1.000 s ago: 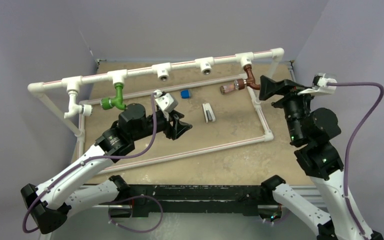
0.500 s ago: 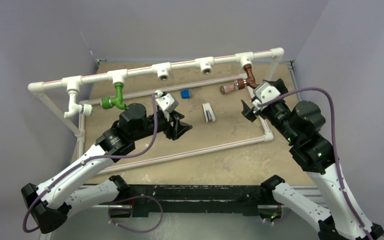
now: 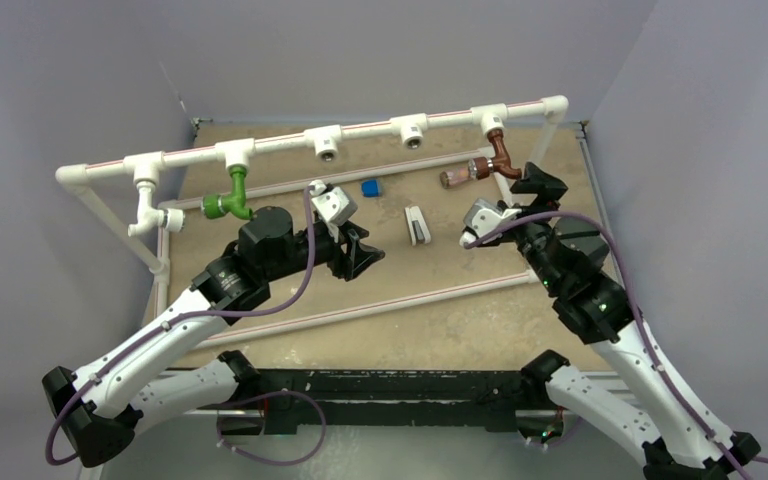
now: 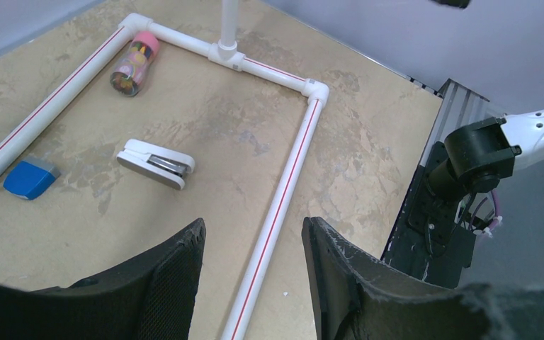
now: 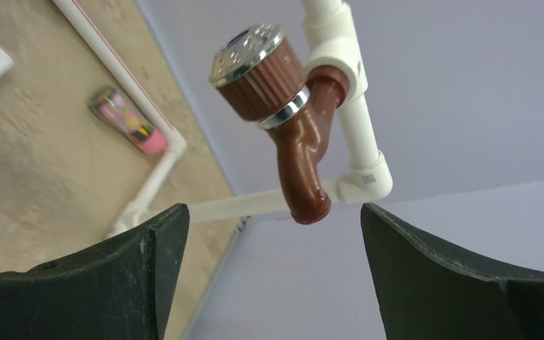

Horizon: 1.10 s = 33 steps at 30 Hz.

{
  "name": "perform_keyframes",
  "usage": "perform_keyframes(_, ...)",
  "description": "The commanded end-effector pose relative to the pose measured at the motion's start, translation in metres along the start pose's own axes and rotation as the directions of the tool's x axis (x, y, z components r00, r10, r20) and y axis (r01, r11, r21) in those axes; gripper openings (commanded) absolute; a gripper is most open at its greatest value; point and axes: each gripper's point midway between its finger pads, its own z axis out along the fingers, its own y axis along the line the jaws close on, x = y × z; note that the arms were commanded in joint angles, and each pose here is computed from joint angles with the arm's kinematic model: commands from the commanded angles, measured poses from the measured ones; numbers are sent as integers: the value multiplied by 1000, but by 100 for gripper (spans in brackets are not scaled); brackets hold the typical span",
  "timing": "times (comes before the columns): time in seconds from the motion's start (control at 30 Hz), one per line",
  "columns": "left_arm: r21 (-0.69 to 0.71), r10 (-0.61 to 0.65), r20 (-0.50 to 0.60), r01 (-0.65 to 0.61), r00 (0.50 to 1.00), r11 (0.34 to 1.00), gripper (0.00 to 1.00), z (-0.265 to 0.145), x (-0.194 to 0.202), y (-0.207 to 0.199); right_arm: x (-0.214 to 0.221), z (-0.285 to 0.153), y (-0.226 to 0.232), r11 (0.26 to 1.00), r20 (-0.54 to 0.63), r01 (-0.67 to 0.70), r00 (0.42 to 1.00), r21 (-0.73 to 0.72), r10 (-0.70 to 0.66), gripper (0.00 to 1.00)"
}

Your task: Install the water faucets

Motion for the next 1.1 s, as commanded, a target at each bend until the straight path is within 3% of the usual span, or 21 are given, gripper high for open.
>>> perform_keyframes(0.0,17,20,55,-21,998,1000,51,-4,-22,-6,7,-11,-50,936,-95,241,970,257,-224,92)
perform_keyframes(0.23,12,19,45,-20,999,1000,51,-1,-19,-4,3,-12,-67,840,-146,379,925,388,-350,93)
perform_keyframes(0.6,6,18,37,-18,999,1000,51,1,-16,-2,-10,10,-61,826,-140,393,919,404,-369,91)
perform_keyframes(1.07,9,22,50,-22,998,1000,51,-3,-20,-4,-4,34,-50,862,-150,326,945,389,-290,69)
